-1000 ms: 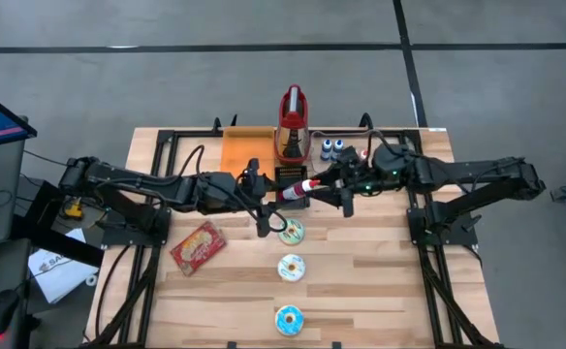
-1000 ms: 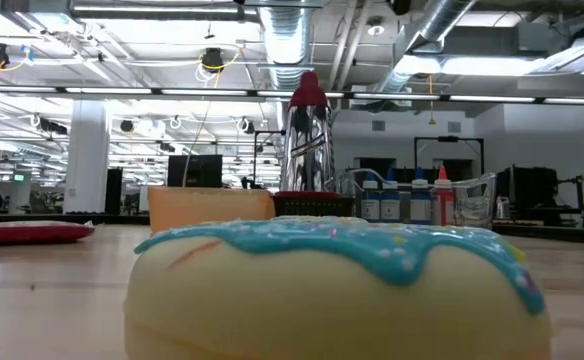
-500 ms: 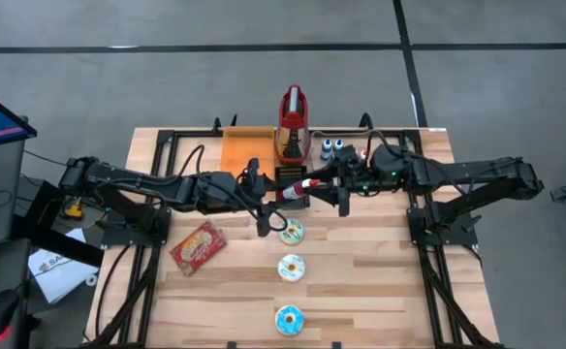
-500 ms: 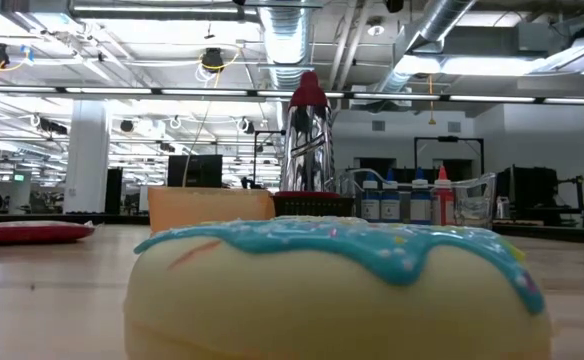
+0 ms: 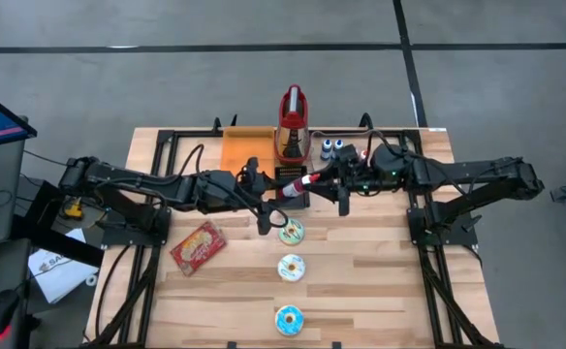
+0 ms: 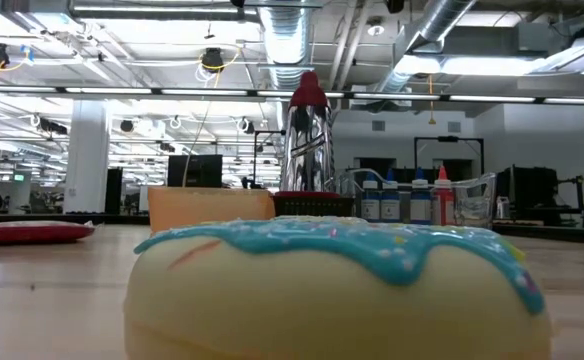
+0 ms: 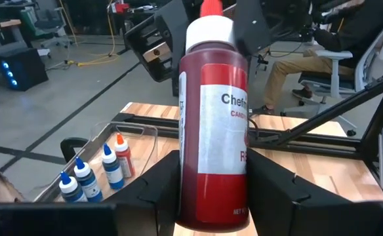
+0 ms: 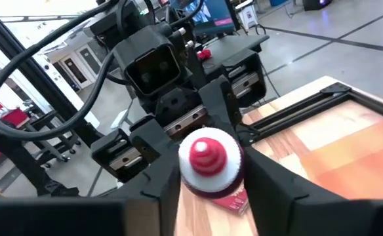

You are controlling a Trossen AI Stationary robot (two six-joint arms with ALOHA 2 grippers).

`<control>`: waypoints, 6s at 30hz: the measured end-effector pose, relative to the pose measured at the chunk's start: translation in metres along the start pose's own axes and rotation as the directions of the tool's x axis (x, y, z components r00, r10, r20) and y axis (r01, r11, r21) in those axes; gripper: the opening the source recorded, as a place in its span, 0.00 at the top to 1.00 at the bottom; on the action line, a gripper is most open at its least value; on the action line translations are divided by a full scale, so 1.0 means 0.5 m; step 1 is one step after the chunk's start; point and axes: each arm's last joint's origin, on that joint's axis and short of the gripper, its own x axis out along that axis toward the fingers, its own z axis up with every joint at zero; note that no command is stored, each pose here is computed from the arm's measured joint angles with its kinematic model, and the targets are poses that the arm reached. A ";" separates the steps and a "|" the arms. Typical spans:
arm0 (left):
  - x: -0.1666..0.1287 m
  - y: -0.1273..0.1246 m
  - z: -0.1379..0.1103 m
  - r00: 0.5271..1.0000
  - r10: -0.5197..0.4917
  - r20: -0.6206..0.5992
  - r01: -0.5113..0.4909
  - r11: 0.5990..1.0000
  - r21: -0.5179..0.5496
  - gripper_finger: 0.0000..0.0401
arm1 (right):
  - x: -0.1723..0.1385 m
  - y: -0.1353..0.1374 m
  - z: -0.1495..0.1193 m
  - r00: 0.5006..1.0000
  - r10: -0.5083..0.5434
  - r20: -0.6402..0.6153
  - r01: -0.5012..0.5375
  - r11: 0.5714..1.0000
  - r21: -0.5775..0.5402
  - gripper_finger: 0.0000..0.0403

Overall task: Pick & Place Food Item
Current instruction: Put the red food coloring bottle into the transparent bin, then put the popcorn bag into the orange bin

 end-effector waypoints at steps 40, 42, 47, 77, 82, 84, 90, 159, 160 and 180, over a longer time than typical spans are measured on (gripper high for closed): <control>-0.166 0.060 0.028 0.974 0.162 -0.155 -0.166 0.986 -0.014 0.44 | -0.075 -0.009 -0.005 0.972 -0.193 -0.133 0.189 0.981 -0.047 0.75; -0.179 0.057 0.028 0.976 0.143 -0.162 -0.150 0.988 -0.031 0.44 | -0.098 -0.014 -0.003 0.957 -0.252 -0.141 0.248 0.968 -0.044 0.75; -0.191 0.032 0.023 0.980 0.085 -0.182 -0.095 0.994 -0.049 0.43 | -0.160 -0.044 -0.015 0.874 -0.420 -0.243 0.428 0.904 -0.023 0.75; -0.190 -0.019 0.000 0.971 0.013 -0.238 -0.040 0.993 -0.110 0.45 | -0.005 -0.345 0.066 0.346 -0.582 -0.736 0.652 0.713 -0.258 0.75; -0.194 -0.026 0.000 0.972 -0.002 -0.237 -0.024 0.994 -0.107 0.45 | 0.023 -0.375 0.034 0.284 -0.558 -0.780 0.653 0.708 -0.269 0.76; -0.195 -0.027 0.000 0.972 -0.004 -0.237 -0.022 0.994 -0.107 0.45 | 0.029 -0.385 0.023 0.269 -0.553 -0.788 0.654 0.706 -0.272 0.76; -0.196 -0.032 -0.004 0.972 -0.013 -0.234 -0.012 0.994 -0.106 0.45 | 0.035 -0.398 0.004 0.278 -0.565 -0.777 0.678 0.688 -0.258 0.76; -0.174 -0.049 -0.064 0.982 -0.049 -0.184 0.018 0.986 -0.167 0.45 | 0.038 -0.445 -0.120 0.273 -0.559 -0.783 0.868 0.495 -0.050 0.66; -0.174 -0.049 -0.064 0.982 -0.049 -0.184 0.018 0.986 -0.168 0.44 | 0.039 -0.445 -0.120 0.276 -0.559 -0.782 0.866 0.498 -0.050 0.65; -0.174 -0.049 -0.064 0.982 -0.049 -0.184 0.018 0.986 -0.166 0.45 | 0.015 -0.420 -0.086 0.340 -0.581 -0.740 0.851 0.524 -0.021 0.52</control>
